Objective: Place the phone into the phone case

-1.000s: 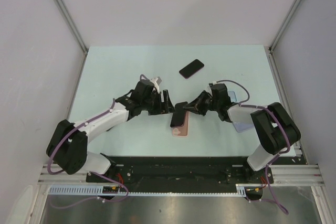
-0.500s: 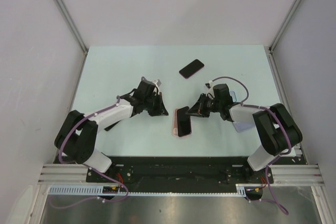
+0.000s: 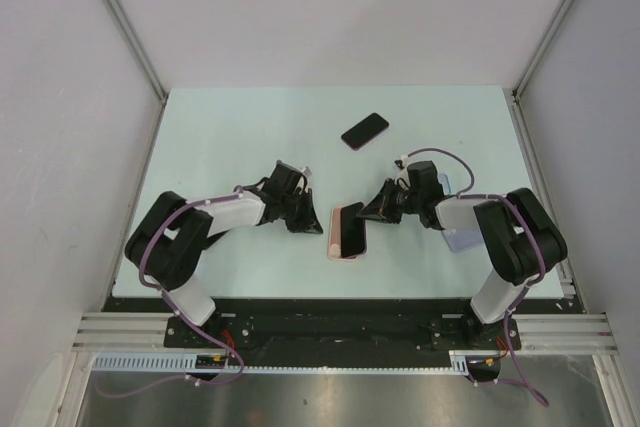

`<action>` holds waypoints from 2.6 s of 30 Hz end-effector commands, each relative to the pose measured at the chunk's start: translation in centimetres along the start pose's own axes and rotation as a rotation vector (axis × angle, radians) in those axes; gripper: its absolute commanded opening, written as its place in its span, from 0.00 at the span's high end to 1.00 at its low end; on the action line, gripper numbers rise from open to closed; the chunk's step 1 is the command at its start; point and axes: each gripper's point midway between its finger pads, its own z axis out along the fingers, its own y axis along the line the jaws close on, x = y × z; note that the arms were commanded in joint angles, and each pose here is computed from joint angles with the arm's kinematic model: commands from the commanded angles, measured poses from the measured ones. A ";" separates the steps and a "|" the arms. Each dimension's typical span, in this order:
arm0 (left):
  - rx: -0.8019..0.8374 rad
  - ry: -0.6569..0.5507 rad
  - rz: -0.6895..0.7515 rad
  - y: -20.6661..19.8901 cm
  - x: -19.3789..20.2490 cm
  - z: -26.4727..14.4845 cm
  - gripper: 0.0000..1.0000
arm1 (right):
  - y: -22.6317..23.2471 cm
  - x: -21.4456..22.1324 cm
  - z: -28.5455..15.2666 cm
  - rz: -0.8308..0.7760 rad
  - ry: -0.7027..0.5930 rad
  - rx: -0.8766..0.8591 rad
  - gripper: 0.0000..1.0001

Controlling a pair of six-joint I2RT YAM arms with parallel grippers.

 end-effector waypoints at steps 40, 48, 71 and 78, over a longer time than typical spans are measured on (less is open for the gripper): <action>0.084 0.044 0.031 -4.1 2.7 1.7 1.00 | -1.4 3.1 4.3 0.075 -0.024 -0.016 0.99; -0.004 -0.083 0.060 -3.6 0.4 -1.0 0.99 | 0.5 2.0 1.9 0.007 -0.059 -0.006 0.77; 0.068 -0.073 0.136 -4.0 -0.1 0.8 0.60 | -0.5 4.1 -0.6 -0.112 -0.013 0.123 0.34; 0.081 -0.031 0.127 -3.5 0.8 2.0 0.63 | -0.9 4.5 -0.1 -0.122 -0.046 0.181 0.34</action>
